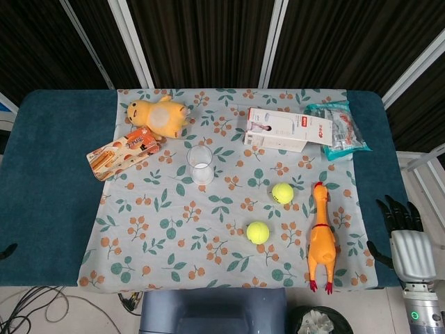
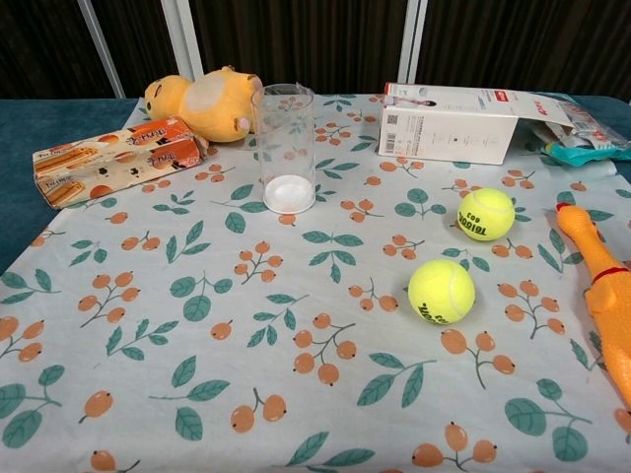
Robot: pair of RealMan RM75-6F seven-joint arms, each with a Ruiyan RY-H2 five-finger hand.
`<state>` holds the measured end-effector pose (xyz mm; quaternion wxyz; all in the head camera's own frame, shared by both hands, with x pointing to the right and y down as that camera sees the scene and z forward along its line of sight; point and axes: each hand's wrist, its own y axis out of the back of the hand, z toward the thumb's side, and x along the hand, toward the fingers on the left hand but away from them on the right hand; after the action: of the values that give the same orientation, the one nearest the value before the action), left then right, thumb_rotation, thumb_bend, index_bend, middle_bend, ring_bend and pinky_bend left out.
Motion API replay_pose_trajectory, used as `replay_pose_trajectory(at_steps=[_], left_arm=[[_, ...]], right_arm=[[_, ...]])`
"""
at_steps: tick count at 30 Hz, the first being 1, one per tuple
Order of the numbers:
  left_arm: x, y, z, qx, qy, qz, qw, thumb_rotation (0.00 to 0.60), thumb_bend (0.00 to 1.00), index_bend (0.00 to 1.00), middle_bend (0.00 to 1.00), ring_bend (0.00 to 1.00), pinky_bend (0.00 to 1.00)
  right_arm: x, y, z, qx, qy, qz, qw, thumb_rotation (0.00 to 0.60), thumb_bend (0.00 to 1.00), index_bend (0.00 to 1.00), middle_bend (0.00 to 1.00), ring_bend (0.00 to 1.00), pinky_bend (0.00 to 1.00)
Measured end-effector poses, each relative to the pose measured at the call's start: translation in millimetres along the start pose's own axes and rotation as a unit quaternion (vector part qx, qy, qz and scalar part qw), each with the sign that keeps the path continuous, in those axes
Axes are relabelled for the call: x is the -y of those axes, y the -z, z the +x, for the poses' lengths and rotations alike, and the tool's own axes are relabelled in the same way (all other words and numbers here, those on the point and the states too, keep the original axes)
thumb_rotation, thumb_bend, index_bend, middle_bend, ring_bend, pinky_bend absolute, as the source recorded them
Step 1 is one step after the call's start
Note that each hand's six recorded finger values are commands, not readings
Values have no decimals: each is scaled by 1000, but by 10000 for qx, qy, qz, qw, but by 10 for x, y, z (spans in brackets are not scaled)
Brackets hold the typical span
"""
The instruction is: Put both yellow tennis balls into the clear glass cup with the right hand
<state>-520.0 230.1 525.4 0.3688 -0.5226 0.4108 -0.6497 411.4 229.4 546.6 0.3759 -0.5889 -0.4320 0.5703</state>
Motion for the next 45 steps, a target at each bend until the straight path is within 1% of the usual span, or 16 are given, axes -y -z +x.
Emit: replay_pose_trajectory(at_steps=[4,8,10,15,18,21,24,27,30,34,37,42,45], left_arm=[[-51,12,-5,10,-85,-70,9999,600,8,50,0,0,51],[-72,-14,1,155,-127,-121,9997,600,8,50,0,0,51],[-69,-23,-1,230,-143,-93,9996,600,8,50,0,0,51],[-27,-26,0,208,-67,-57,9997,600,8,50,0,0,51],[-21,-37,8,195,-72,-41,9998,600,8,50,0,0,51],[-14,-44,11,204,-71,-29,9998,600,8,50,0,0,51],[-6,-41,14,194,-58,-23,9998,600,8,50,0,0,51],[-3,-32,20,166,-53,-16,9998,600,8,50,0,0,51],[-4,-25,25,152,-49,-28,9999,600,8,50,0,0,51],[-8,-4,33,111,-46,-43,9999,600,8,50,0,0,51],[-9,7,39,93,-38,-47,9999,600,8,50,0,0,51],[-8,13,45,83,-27,-50,9999,600,8,49,0,0,51],[-6,22,48,67,-14,-54,10000,600,8,50,0,0,51]], right_arm=[[-33,33,2,57,-62,-47,10000,600,329,112,66,104,0],[-28,52,-25,84,-146,-46,9998,600,313,112,66,104,0],[-12,32,-69,19,-228,-31,9997,600,312,112,66,104,0],[65,-68,-246,-204,-521,-127,9984,600,311,112,66,104,0],[157,-171,-421,-367,-797,-224,9959,600,310,112,66,104,0],[268,-322,-665,-527,-1068,-324,9924,600,310,112,66,104,0],[416,-552,-959,-713,-1270,-378,9886,600,310,112,66,103,0],[585,-751,-1165,-794,-1474,-451,9848,600,310,112,66,103,0],[734,-885,-1322,-777,-1670,-506,9816,600,310,112,66,103,0],[934,-1076,-1464,-737,-1911,-641,9767,600,310,112,66,103,0],[1054,-1206,-1530,-768,-2006,-619,9747,600,310,112,66,109,0],[1208,-1379,-1573,-816,-2148,-639,9711,600,310,112,68,150,0],[1279,-1462,-1589,-844,-2205,-664,9695,600,310,112,97,173,0]])
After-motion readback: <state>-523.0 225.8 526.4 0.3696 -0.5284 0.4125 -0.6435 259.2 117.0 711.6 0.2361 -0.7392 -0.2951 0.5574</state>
